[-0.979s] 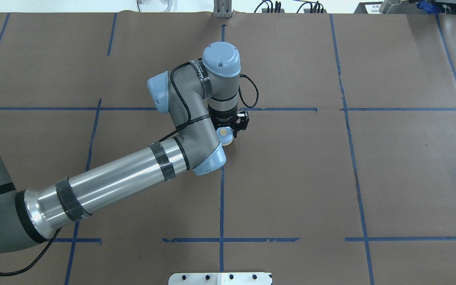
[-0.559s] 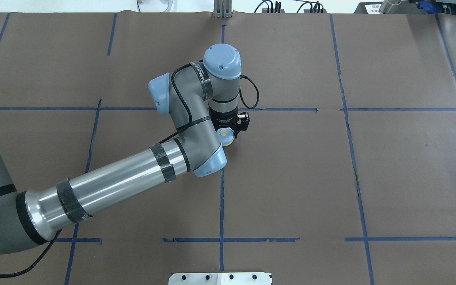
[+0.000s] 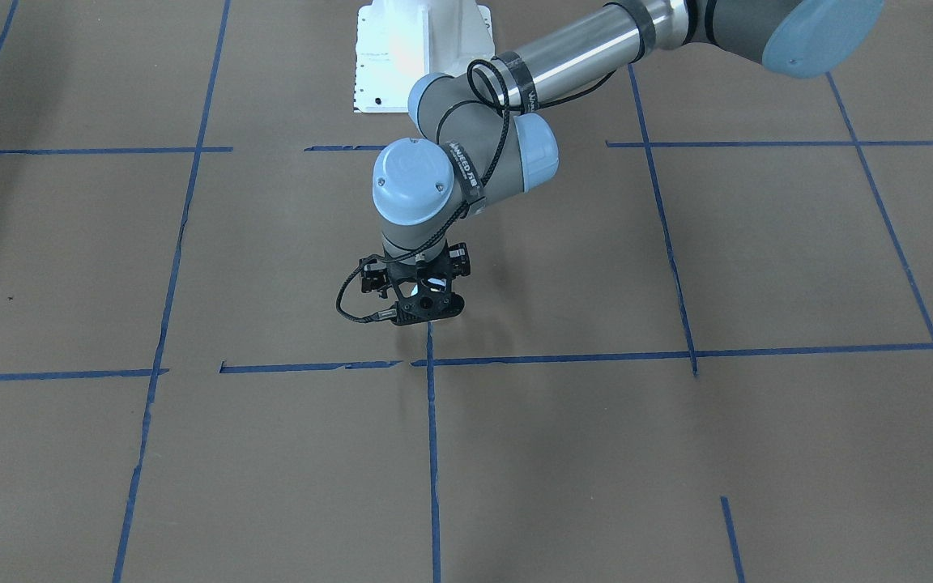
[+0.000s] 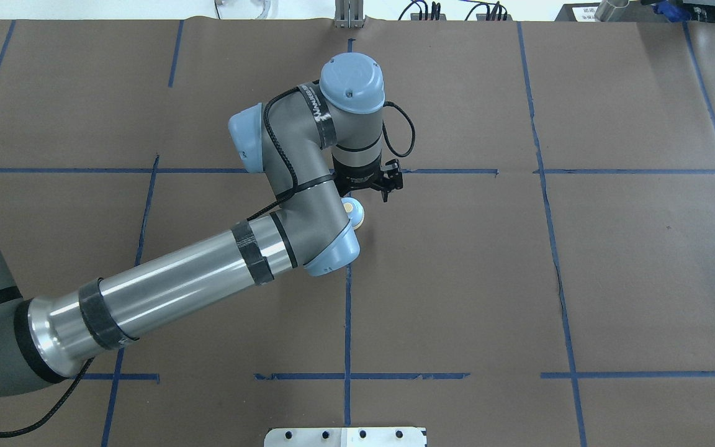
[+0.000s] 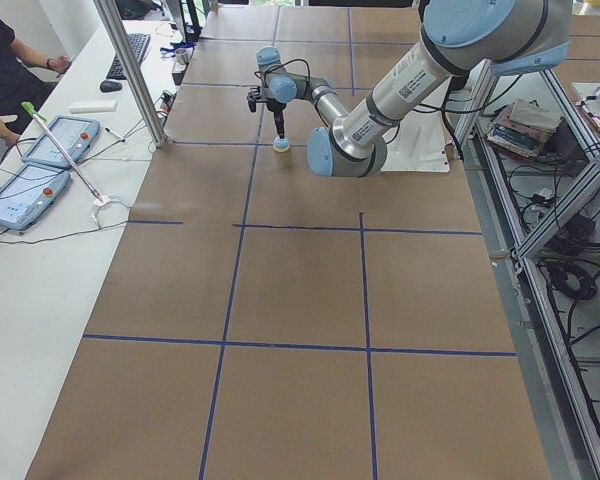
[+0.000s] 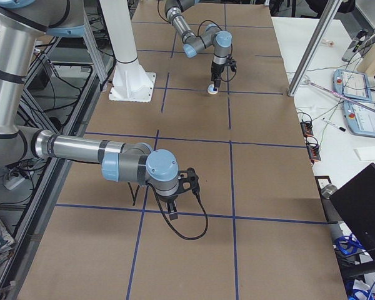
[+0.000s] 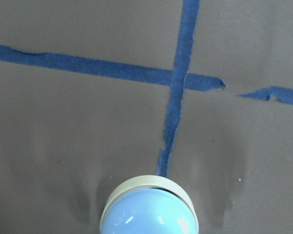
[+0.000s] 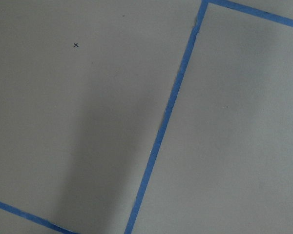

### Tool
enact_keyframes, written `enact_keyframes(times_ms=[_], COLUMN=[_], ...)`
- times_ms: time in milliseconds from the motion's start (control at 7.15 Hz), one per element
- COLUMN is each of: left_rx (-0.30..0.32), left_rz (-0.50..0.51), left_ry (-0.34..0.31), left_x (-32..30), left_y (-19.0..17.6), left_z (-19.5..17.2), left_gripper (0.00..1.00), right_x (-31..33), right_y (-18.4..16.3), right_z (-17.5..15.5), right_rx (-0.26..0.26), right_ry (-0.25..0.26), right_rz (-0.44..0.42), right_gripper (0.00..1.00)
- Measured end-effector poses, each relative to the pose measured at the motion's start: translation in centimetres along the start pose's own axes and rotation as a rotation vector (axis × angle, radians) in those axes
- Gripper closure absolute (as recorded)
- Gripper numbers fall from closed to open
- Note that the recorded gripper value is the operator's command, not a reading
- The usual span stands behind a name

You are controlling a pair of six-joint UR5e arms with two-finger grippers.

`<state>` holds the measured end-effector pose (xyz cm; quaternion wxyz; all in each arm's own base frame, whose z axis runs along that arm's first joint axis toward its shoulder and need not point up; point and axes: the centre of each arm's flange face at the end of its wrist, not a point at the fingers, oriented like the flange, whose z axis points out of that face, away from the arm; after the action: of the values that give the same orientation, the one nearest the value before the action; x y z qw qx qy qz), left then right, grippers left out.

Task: Place and press bell with both arms
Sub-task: 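Open the left gripper and lift it away from the bell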

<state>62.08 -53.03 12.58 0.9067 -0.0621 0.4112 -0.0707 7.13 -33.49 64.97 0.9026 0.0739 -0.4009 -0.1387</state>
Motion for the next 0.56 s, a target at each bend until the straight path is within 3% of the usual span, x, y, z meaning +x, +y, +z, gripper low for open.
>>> enact_keyframes(times_ms=[280, 559], left_rx=[0.044, 0.098], left_rz=[-0.007, 0.066], left_ry=[0.056, 0.093], left_x=[-5.9, -15.0], left_y=[1.5, 2.1], left_z=[-6.3, -10.2], left_gripper=[0.0, 0.0], right_x=[-3.9, -12.3], right_y=[-4.9, -12.5], right_z=[-2.0, -3.5], right_rx=[0.05, 0.074], right_ry=[-0.03, -0.051], right_rz=[0.062, 0.141], right_gripper=[0.0, 0.0])
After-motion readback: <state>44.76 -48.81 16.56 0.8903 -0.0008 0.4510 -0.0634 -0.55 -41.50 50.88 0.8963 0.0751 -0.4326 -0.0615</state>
